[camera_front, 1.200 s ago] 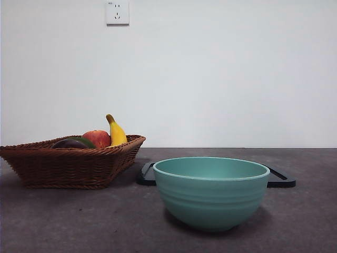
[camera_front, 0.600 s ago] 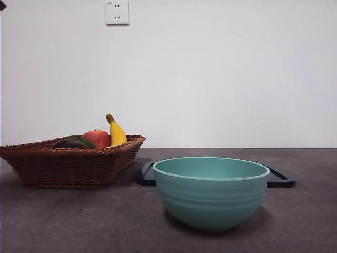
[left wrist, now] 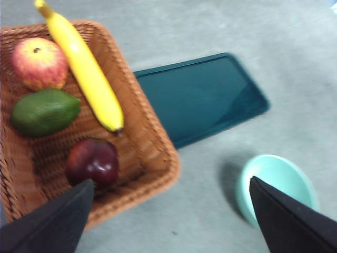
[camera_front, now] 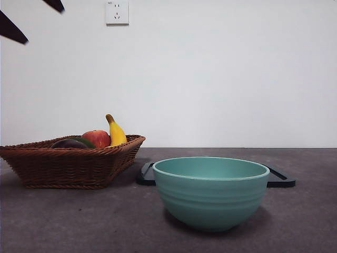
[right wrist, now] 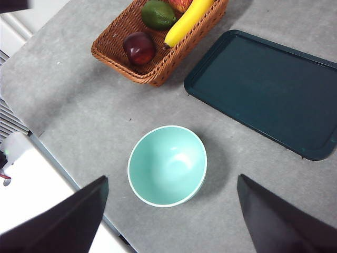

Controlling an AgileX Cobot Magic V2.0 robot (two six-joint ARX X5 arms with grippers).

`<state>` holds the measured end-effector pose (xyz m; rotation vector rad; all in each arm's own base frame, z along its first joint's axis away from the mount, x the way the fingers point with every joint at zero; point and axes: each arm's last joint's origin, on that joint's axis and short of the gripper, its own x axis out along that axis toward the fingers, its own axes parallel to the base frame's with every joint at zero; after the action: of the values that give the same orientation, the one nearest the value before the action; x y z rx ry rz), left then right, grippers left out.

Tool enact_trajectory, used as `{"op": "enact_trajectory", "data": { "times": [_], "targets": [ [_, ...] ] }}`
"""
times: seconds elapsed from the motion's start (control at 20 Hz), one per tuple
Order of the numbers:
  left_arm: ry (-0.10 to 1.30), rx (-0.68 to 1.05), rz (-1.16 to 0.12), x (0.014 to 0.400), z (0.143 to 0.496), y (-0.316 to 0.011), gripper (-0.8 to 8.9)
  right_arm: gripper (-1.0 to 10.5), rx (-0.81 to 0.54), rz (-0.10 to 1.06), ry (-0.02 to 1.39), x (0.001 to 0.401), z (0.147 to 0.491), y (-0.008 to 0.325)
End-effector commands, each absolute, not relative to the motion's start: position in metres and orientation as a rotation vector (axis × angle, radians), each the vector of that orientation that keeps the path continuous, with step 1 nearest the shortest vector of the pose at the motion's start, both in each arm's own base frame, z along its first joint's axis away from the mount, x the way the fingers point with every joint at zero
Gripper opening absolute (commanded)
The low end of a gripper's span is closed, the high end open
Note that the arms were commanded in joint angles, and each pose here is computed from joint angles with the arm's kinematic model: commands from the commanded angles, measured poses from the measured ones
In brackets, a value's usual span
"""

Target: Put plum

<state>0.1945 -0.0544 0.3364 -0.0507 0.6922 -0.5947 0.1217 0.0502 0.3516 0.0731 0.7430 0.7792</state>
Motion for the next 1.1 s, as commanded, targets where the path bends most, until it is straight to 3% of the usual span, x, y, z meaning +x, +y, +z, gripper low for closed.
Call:
{"op": "enact_trajectory", "data": {
  "times": [0.05,0.3,0.55,1.1],
  "targets": [
    [0.686,0.02,-0.577,0.216,0.34,-0.061,4.71,3.9,0.068,0.789,0.729,0.122,0.356,0.051],
    [0.796,0.108,-0.532,0.268,0.33,-0.075,4.68,3.9,0.068,0.789,0.731,0.122,0.356,0.051],
    [0.948,0.176,-0.53,0.307,0.295,-0.088,4.68,3.9,0.07,0.787,0.746,0.121,0.355,0.051],
    [1.146,0.266,-0.517,0.339,0.227,-0.103,4.68,3.9,0.072,0.786,0.759,0.121,0.354,0.051]
  ]
}}
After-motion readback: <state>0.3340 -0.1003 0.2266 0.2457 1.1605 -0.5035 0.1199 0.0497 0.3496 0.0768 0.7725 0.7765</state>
